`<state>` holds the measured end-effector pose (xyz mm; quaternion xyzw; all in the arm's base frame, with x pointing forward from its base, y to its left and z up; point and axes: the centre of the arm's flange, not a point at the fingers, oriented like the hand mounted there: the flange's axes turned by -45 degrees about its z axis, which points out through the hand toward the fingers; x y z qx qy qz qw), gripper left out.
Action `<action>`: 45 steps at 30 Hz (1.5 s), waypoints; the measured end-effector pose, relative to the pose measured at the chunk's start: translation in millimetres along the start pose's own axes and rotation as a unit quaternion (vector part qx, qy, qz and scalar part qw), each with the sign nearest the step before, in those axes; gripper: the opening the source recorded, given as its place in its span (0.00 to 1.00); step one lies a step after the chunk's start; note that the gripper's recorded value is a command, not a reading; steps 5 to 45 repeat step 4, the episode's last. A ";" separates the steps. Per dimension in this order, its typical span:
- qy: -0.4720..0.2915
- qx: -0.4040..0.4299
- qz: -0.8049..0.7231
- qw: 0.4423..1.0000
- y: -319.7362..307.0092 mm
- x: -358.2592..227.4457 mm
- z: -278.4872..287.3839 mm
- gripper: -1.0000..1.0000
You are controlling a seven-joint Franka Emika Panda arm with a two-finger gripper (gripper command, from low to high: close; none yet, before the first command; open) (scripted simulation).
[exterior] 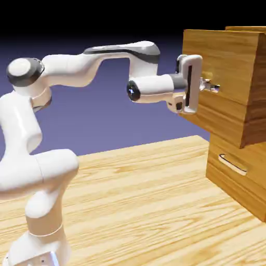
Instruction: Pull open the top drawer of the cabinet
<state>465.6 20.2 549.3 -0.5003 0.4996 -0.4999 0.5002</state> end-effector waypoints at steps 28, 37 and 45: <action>0.000 0.000 0.000 1.000 -0.1 -0.3 -33.9 1.00; 0.000 0.000 0.000 1.000 -0.1 -0.3 -33.9 1.00; 0.000 0.000 0.000 1.000 -0.1 -0.3 -33.9 1.00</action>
